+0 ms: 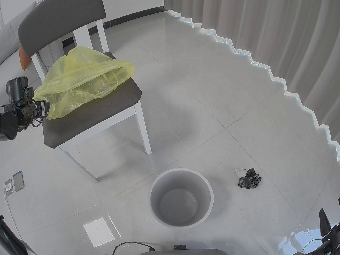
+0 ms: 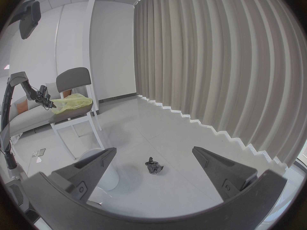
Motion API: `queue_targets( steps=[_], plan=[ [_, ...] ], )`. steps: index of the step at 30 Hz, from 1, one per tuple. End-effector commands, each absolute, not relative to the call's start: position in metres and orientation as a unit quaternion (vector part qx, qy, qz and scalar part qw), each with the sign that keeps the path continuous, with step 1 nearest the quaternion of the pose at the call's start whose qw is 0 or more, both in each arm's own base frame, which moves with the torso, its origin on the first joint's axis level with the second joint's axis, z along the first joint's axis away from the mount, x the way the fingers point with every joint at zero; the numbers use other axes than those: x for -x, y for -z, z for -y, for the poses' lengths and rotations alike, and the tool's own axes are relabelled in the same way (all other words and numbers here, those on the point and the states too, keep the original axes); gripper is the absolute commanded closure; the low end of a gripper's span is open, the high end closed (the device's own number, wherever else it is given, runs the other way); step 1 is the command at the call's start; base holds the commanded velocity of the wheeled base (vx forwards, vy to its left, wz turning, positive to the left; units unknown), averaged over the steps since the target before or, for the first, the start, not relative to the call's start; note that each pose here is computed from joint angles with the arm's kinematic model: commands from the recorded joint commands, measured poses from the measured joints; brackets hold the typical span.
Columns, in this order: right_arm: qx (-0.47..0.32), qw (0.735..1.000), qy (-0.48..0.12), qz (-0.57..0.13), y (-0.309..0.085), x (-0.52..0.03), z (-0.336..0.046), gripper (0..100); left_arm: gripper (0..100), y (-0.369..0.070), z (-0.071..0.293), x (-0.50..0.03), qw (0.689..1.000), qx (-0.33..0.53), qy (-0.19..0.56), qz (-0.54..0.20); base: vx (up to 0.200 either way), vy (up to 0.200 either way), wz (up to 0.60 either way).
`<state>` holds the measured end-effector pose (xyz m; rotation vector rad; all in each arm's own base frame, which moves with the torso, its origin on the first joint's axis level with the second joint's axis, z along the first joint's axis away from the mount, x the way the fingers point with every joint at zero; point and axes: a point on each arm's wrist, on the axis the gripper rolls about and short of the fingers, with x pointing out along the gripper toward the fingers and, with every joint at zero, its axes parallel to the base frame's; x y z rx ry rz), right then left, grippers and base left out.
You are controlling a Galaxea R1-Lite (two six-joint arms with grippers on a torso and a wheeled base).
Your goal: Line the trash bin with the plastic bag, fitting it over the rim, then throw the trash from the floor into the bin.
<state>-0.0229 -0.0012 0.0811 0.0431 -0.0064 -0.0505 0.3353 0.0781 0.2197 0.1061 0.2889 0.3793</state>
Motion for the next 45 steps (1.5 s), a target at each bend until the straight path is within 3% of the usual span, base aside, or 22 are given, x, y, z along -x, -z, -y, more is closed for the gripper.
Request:
queue_targets(
  steps=[1,9,15,18,22,23,25,26,28,32,34,41,45],
  plan=[
    [-0.022,0.999,0.024,0.003,-0.076,0.023,0.001,0,100,-0.221,-0.081,-0.336,0.97,-0.052,-0.19,-0.14,0.0,0.0,0.0],
    [-0.022,0.999,0.024,0.003,-0.076,0.023,0.001,0,100,-0.223,-0.097,-0.342,0.974,-0.036,-0.184,-0.127,0.0,0.0,0.0],
    [-0.016,1.0,0.012,0.012,-0.078,0.023,0.001,0,100,-0.269,-0.073,-0.308,0.993,-0.029,-0.102,-0.05,0.0,0.0,0.0],
    [-0.049,0.988,-0.039,0.142,-0.122,0.034,-0.001,0,100,-0.303,-0.05,-0.281,0.998,-0.039,-0.042,0.0,0.0,0.0,0.0],
    [-0.013,0.989,-0.065,0.132,-0.149,0.028,-0.003,0,100,-0.336,-0.021,-0.252,0.998,-0.06,0.018,0.027,0.0,0.0,0.0],
    [0.048,0.992,-0.077,0.083,-0.153,0.012,-0.003,0,100,-0.359,0.012,-0.221,0.993,-0.077,0.085,0.034,0.0,0.0,0.0],
    [0.051,0.993,-0.089,0.067,-0.159,0.004,-0.003,0,100,-0.367,0.026,-0.205,0.989,-0.08,0.119,0.039,0.0,0.0,0.0],
    [0.049,0.992,-0.098,0.065,-0.178,-0.005,-0.004,0,100,-0.378,0.045,-0.18,0.98,-0.088,0.171,0.054,0.0,0.0,0.0],
    [0.046,0.991,-0.105,0.063,-0.191,-0.011,-0.004,0,100,-0.383,0.051,-0.17,0.975,-0.099,0.189,0.063,0.0,0.0,0.0],
    [0.014,0.99,-0.124,0.071,-0.262,-0.05,-0.009,0,100,-0.394,0.062,-0.132,0.946,-0.23,0.216,0.074,0.0,0.0,0.0],
    [0.013,0.99,-0.128,0.061,-0.277,-0.07,-0.011,0,100,-0.394,0.068,-0.124,0.94,-0.24,0.233,0.066,0.0,0.0,0.0],
    [-0.013,0.98,-0.197,-0.003,-0.272,-0.113,-0.032,0,100,-0.388,0.1,-0.114,0.905,-0.271,0.32,0.077,0.0,0.0,0.0],
    [-0.044,0.979,-0.198,-0.019,-0.263,-0.125,-0.036,0,100,-0.387,0.103,-0.116,0.855,-0.402,0.308,0.108,0.0,0.0,0.0]
  ],
)
